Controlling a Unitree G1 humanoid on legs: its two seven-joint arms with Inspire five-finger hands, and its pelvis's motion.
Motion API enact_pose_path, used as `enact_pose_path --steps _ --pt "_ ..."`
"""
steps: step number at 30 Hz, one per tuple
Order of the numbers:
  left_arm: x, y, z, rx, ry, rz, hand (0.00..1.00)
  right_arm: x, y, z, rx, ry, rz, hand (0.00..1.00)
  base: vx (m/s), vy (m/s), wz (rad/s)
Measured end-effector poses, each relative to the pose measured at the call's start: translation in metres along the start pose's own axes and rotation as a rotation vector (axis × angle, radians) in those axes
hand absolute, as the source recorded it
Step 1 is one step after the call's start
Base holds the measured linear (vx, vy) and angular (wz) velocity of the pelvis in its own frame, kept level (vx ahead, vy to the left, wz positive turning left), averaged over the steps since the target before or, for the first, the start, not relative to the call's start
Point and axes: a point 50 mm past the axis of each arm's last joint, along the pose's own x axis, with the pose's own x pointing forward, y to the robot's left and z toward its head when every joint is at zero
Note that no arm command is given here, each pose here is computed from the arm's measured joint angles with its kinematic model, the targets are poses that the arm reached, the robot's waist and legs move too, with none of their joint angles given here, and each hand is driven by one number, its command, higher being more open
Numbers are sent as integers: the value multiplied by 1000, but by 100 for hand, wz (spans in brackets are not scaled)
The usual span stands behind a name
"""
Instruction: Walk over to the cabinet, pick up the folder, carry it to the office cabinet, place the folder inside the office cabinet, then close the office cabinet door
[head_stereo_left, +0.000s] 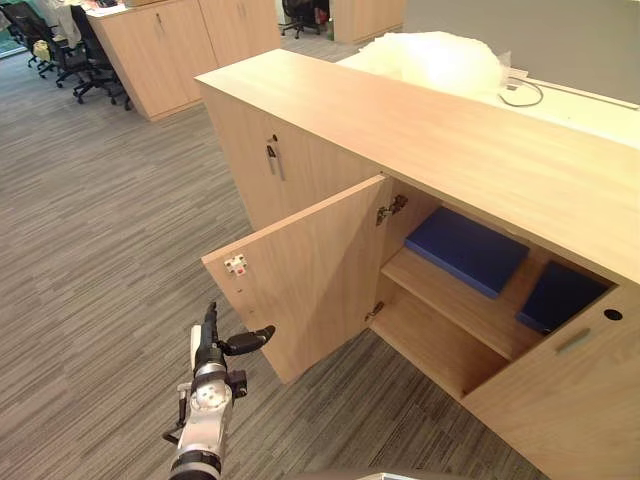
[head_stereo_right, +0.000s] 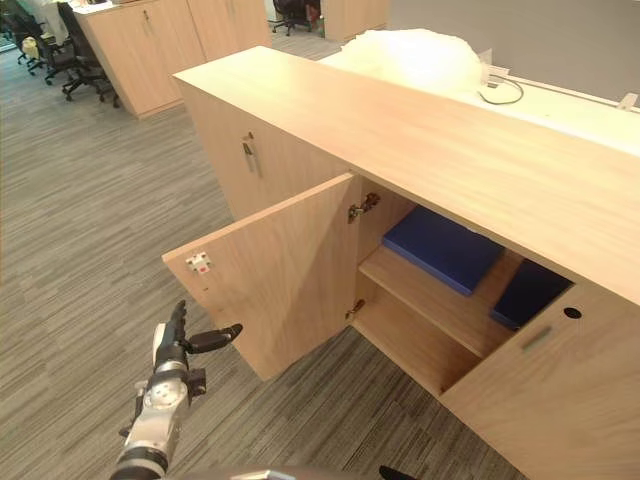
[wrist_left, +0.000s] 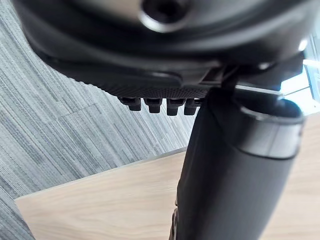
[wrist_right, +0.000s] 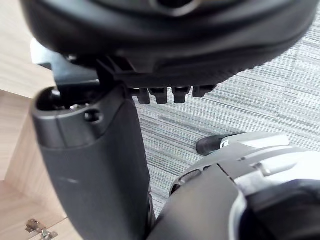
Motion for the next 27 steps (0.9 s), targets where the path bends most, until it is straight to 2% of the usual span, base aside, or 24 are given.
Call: enact_pose_path --steps 6,11,15,20,23,27 --pt "19 26 12 -47 17 80 100 0 -4 -1 28 6 -2 100 -7 -27 -15" --pt "25 27 25 -59 -11 88 100 0 -6 -3 56 15 -3 100 -3 -10 -5" --pt "18 -3 22 66 -31 -31 100 -1 -9 -10 81 29 -14 100 -44 -7 -7" --pt "-1 -7 3 281 -60 -119 100 -2 -13 -16 124 42 -29 100 -62 2 -3" --pt "-13 -11 -14 382 -42 -254 100 -2 -13 -16 122 37 -29 100 -88 19 -1" --pt "-32 -29 -35 453 4 -430 100 -2 -15 -16 120 36 -31 100 -90 28 1"
